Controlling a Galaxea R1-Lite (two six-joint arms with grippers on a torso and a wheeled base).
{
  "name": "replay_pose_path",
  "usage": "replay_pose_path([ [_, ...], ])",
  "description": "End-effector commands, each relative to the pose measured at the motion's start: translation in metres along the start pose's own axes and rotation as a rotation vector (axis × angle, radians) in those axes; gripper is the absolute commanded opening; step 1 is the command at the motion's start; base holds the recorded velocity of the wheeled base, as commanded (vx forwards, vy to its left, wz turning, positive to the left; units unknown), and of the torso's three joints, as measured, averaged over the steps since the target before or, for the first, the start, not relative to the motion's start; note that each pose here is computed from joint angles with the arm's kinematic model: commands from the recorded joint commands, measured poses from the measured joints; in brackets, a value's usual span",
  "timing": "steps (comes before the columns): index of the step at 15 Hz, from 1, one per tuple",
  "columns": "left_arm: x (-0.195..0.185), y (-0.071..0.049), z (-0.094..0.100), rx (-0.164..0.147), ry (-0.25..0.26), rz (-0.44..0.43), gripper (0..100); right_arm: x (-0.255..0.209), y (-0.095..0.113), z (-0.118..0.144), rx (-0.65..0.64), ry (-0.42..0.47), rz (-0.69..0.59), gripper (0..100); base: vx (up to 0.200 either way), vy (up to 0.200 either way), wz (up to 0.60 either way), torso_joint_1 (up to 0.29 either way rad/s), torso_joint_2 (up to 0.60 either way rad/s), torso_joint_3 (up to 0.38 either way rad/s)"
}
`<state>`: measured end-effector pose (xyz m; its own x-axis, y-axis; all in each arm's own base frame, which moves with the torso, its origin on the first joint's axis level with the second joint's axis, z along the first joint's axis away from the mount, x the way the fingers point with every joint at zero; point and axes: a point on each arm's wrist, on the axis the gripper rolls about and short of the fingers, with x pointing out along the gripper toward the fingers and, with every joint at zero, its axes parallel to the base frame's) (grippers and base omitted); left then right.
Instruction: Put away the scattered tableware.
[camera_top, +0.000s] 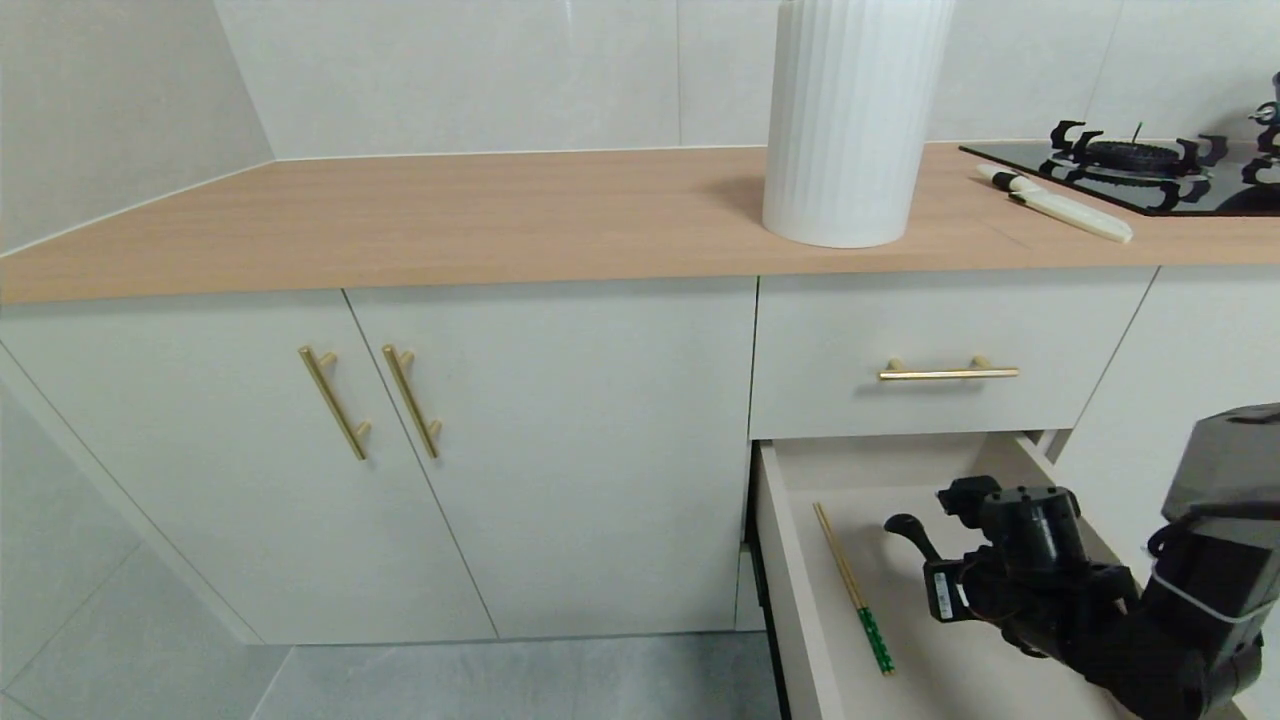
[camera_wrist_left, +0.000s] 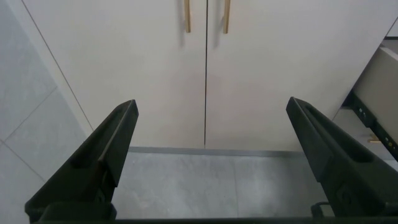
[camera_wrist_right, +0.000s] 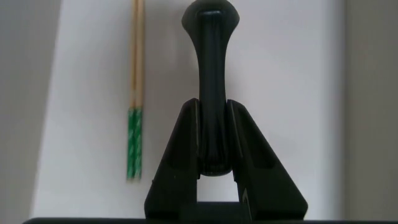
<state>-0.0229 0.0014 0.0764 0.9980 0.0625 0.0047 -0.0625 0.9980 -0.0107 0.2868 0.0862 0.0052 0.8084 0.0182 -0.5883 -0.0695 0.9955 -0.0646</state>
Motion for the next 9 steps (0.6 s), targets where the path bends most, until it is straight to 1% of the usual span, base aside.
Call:
replay_pose_path([
  [1,0.0,0.0,0.0,0.0,0.0,0.0,100,0.022,0.003,-0.035,-0.025,0.088,-0.015,0,0.0,0.0,0.0,0.0,0.0,0.0],
  [3,0.0,0.0,0.0,0.0,0.0,0.0,100,0.026,0.001,-0.038,-0.021,0.093,-0.022,0,0.0,0.0,0.0,0.0,0.0,0.0],
  [4,0.0,0.0,0.0,0.0,0.0,0.0,100,0.028,-0.003,-0.037,-0.011,0.093,-0.034,0,0.0,0.0,0.0,0.0,0.0,0.0],
  [9,0.0,0.0,0.0,0.0,0.0,0.0,100,0.033,-0.005,-0.042,-0.01,0.108,-0.041,0,0.0,0.0,0.0,0.0,0.0,0.0],
])
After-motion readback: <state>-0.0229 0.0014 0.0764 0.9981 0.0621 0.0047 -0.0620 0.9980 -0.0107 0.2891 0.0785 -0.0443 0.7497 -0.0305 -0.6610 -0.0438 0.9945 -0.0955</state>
